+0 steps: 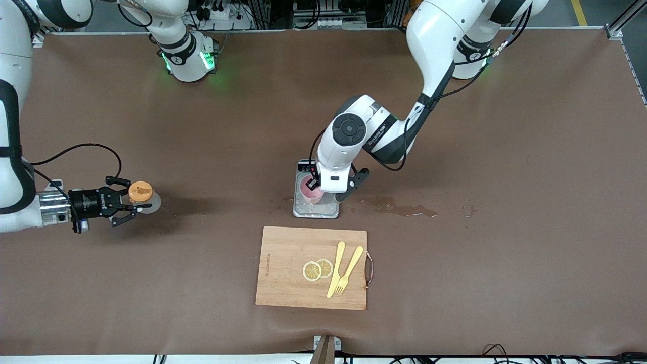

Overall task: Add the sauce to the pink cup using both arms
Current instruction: 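Release the cup on the scale while the right gripper brings the bottle over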

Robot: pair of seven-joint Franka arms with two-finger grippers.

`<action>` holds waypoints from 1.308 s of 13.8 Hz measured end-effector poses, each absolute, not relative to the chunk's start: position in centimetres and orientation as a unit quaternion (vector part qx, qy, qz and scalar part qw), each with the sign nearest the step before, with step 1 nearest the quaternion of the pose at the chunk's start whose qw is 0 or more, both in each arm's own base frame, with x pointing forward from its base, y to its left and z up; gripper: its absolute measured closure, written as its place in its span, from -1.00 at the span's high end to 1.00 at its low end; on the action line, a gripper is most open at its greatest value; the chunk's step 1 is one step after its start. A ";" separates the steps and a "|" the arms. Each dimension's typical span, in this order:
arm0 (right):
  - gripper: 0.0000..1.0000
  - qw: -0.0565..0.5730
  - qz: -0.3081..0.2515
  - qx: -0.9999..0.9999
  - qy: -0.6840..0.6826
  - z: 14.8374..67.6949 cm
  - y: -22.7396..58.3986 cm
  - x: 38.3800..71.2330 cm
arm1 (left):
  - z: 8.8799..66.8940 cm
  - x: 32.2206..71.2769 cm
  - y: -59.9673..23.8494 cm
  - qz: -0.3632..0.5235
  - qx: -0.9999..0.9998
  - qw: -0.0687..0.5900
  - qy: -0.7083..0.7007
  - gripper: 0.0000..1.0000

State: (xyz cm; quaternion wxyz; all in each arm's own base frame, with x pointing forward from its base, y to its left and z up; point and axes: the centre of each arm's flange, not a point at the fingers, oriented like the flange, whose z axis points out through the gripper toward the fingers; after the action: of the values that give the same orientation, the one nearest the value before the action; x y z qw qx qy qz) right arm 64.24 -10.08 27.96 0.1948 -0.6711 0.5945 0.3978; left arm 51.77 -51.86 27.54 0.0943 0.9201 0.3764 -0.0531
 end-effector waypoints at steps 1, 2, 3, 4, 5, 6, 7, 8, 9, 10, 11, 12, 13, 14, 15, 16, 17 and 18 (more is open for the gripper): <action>-0.10 0.186 0.392 -0.674 0.598 28.4 -9.5 64.4 | 27.4 51.9 -51.8 -0.046 0.921 0.097 0.374 -0.95; -0.10 0.178 0.388 -0.676 0.600 28.9 -8.8 64.6 | 27.3 52.1 -51.8 -0.041 0.922 0.099 0.373 -0.95; -0.10 0.172 0.385 -0.678 0.602 29.4 -8.1 64.7 | 27.3 52.2 -51.8 -0.039 0.922 0.099 0.372 -0.95; -0.10 0.167 0.384 -0.679 0.603 29.8 -7.3 64.8 | 27.3 52.3 -51.7 -0.036 0.922 0.100 0.372 -0.94; -0.10 0.160 0.381 -0.682 0.604 30.1 -6.8 64.9 | 27.3 52.5 -51.6 -0.034 0.922 0.100 0.371 -0.81; -0.10 0.154 0.377 -0.683 0.607 30.4 -6.4 65.0 | 27.5 52.7 -51.5 -0.029 0.924 0.100 0.367 -0.59; -0.10 0.148 0.371 -0.684 0.611 30.6 -6.0 65.1 | 27.7 52.9 -51.4 -0.023 0.926 0.100 0.362 -0.36; -0.10 0.140 0.366 -0.685 0.614 30.8 -5.4 65.2 | 27.9 53.1 -51.4 -0.019 0.928 0.102 0.359 -0.13; -0.10 0.134 0.364 -0.684 0.618 31.0 -4.6 65.4 | 28.3 53.3 -51.5 -0.017 0.928 0.105 0.357 0.05; -0.10 0.128 0.361 -0.682 0.623 31.3 -3.6 65.5 | 28.8 53.4 -51.5 -0.014 0.928 0.109 0.356 0.27; -0.10 0.121 0.359 -0.680 0.628 31.6 -2.5 65.7 | 29.3 53.5 -51.6 -0.012 0.928 0.112 0.356 0.49; -0.10 0.112 0.356 -0.677 0.634 32.2 -1.1 65.8 | 29.6 53.6 -51.5 -0.011 0.928 0.114 0.356 0.67; -0.10 0.098 0.349 -0.677 0.640 32.8 0.5 65.9 | 29.8 53.6 -51.5 -0.009 0.928 0.113 0.355 0.89; -0.10 0.081 0.335 -0.679 0.648 33.4 2.1 65.9 | 29.9 53.6 -51.5 -0.008 0.929 0.111 0.353 1.00; -0.10 0.068 0.321 -0.680 0.656 33.8 3.7 66.0 | 30.1 53.5 -51.4 -0.009 0.930 0.107 0.352 1.00; -0.10 0.059 0.312 -0.679 0.662 34.2 5.4 66.1 | 30.3 53.4 -51.3 -0.010 0.930 0.103 0.352 1.00; -0.10 0.052 0.307 -0.676 0.667 34.4 6.9 66.1 | 30.6 53.3 -51.2 -0.013 0.931 0.096 0.351 1.00; -0.13 0.044 0.302 -0.674 0.673 34.5 8.3 66.1 | 31.1 53.2 -51.0 -0.014 0.934 0.086 0.348 1.00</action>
State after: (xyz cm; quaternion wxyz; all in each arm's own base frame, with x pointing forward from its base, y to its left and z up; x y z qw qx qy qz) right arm 66.05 8.27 34.54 0.0441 -0.6738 0.6729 0.3020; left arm 53.19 -51.00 31.05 0.0859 0.9335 0.3478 -0.0136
